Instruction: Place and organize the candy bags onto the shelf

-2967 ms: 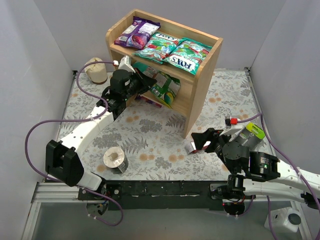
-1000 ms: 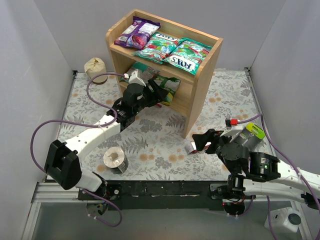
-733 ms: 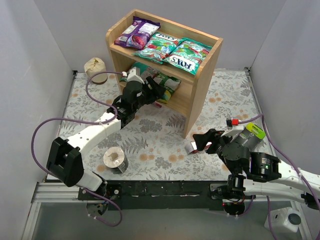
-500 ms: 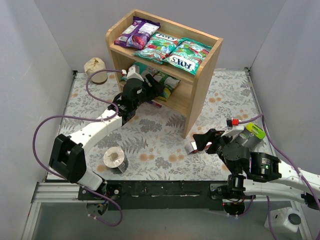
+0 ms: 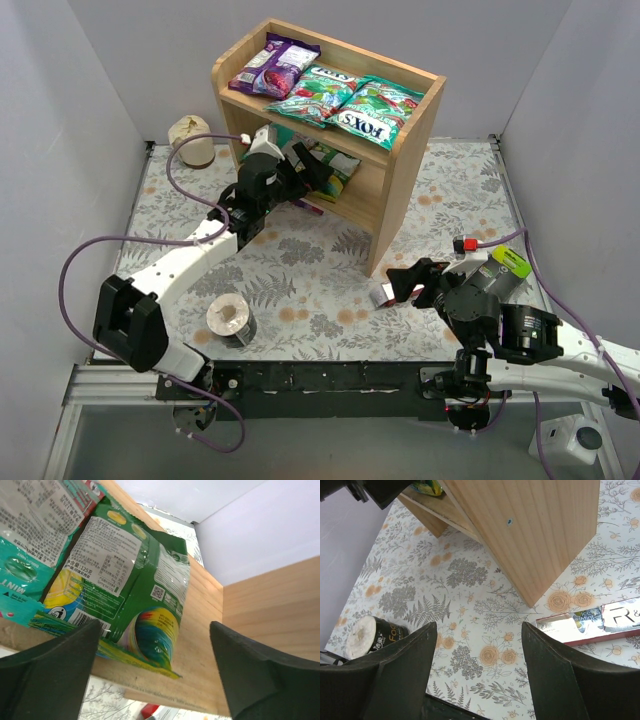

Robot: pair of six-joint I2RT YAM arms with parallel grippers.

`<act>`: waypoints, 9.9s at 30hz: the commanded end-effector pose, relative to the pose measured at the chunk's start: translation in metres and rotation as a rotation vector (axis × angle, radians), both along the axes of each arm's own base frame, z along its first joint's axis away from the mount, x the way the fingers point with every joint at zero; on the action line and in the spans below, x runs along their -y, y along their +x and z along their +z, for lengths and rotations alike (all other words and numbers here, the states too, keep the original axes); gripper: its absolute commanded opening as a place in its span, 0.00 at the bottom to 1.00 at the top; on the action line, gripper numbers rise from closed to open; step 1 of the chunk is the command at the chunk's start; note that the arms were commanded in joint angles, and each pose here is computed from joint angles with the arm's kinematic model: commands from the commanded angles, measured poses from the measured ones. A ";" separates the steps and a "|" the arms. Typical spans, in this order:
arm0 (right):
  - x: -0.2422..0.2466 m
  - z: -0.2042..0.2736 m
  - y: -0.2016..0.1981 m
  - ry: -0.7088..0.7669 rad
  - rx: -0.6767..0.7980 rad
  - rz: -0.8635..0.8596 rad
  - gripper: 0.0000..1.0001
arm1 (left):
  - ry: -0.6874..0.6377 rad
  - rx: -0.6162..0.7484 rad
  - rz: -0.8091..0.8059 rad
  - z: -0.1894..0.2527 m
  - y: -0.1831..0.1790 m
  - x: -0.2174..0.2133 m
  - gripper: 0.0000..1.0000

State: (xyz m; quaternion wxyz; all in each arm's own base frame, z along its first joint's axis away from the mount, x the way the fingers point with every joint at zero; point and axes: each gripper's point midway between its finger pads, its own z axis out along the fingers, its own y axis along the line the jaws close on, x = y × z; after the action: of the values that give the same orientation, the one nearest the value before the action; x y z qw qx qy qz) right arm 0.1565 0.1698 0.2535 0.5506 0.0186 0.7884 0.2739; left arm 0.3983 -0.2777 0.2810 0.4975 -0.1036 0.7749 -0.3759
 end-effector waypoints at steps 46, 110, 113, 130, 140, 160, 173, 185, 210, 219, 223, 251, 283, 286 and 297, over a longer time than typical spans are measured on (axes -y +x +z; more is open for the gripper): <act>0.009 0.005 0.000 0.042 -0.018 -0.038 0.96 | -0.163 -0.422 0.330 -0.175 -0.024 -0.099 0.98; 0.059 0.024 -0.006 0.082 -0.011 -0.083 0.88 | -0.938 -0.550 0.805 -0.289 0.080 -0.007 0.31; 0.062 0.027 -0.006 0.075 -0.010 -0.086 0.88 | -0.927 -0.553 0.820 -0.295 0.080 -0.007 0.14; 0.055 0.023 -0.005 0.064 -0.013 -0.083 0.86 | -0.669 -0.603 0.675 -0.292 0.043 0.000 0.00; 0.036 0.024 -0.003 0.073 -0.003 -0.056 0.86 | -0.381 -0.654 0.278 -0.268 -0.046 0.012 0.00; 0.019 0.022 0.000 0.068 0.014 -0.040 0.88 | 0.019 -0.544 0.076 -0.212 -0.156 -0.045 0.80; 0.020 0.019 -0.003 0.085 0.002 -0.021 0.88 | -0.119 -0.641 0.146 -0.242 -0.131 -0.060 0.77; 0.021 0.023 -0.002 0.084 0.003 -0.031 0.87 | -0.125 -0.766 0.174 -0.298 -0.117 -0.056 0.71; 0.022 0.025 -0.002 0.081 0.003 -0.039 0.86 | 0.075 -0.716 0.233 -0.334 -0.098 -0.077 0.82; 0.026 0.025 -0.003 0.084 -0.004 -0.040 0.84 | -0.003 -0.786 0.195 -0.354 -0.099 -0.059 0.68; 0.027 0.025 -0.003 0.083 -0.006 -0.043 0.83 | 0.023 -0.804 0.191 -0.362 -0.103 -0.061 0.54; 0.004 0.013 -0.004 0.028 -0.021 0.008 0.85 | 0.182 -0.455 0.042 -0.196 -0.098 -0.076 0.00; -0.114 0.098 -0.042 0.048 0.444 0.581 0.98 | -0.184 0.203 -0.768 0.177 -0.227 -0.017 0.00; -0.112 0.110 -0.041 0.073 0.497 0.571 0.98 | -0.208 0.224 -0.805 0.189 -0.238 -0.019 0.00; -0.105 0.146 -0.047 0.060 0.664 0.599 0.98 | -0.291 0.285 -0.987 0.211 -0.284 -0.025 0.00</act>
State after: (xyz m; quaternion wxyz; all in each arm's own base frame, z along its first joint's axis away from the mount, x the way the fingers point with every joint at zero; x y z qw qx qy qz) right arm 0.1148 0.2787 0.3610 0.6348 -0.2791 0.5852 0.4202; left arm 0.1509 -0.2622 0.4641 0.3440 0.2089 0.6494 -0.6452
